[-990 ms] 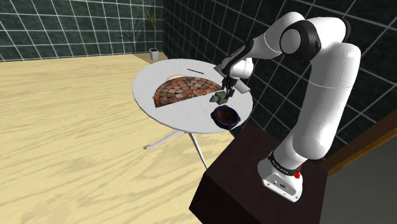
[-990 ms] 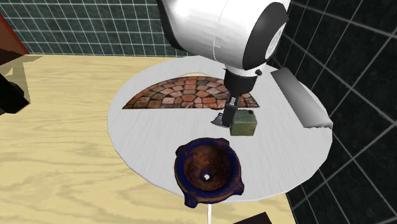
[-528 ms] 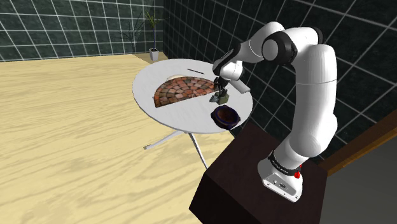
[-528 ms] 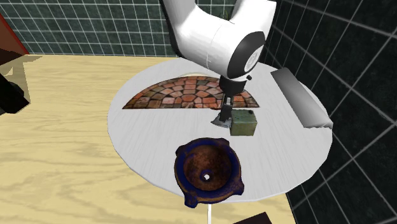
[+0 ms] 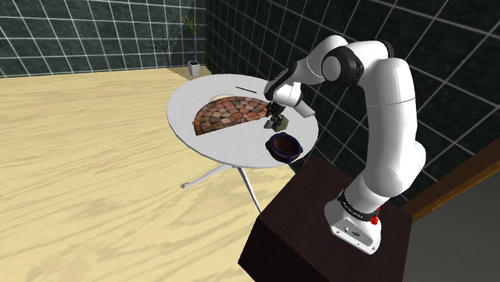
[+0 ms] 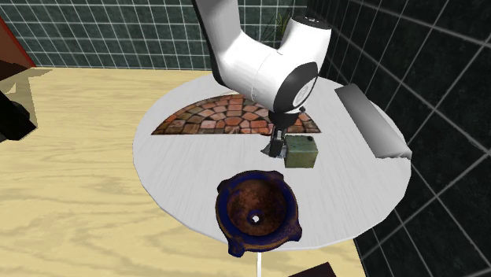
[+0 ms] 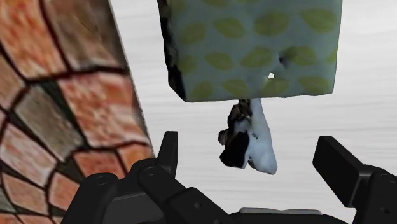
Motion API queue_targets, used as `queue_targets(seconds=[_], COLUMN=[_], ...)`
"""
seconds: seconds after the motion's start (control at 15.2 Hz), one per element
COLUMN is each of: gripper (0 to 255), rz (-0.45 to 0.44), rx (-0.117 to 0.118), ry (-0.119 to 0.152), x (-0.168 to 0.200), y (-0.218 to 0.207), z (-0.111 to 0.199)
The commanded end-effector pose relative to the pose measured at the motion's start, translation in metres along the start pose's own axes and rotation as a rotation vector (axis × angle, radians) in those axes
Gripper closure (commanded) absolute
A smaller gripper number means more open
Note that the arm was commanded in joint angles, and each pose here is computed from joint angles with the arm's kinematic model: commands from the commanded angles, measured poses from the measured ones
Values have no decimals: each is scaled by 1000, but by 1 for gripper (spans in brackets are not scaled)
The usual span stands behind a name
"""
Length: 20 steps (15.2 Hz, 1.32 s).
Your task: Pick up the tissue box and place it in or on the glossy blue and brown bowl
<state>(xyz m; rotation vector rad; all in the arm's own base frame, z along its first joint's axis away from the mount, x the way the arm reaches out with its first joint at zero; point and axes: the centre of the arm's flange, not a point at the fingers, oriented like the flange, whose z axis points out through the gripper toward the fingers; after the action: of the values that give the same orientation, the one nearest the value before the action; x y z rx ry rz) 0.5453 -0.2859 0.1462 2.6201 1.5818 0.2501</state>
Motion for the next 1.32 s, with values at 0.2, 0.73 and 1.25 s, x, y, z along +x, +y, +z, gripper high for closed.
queue_targets(seconds=[0.2,0.73,1.25], gripper=[0,255,255], rz=[0,0,0], rx=[0,0,0], ry=[0,0,0], x=[0,0,2], y=[0,0,3], z=[2,2,-19])
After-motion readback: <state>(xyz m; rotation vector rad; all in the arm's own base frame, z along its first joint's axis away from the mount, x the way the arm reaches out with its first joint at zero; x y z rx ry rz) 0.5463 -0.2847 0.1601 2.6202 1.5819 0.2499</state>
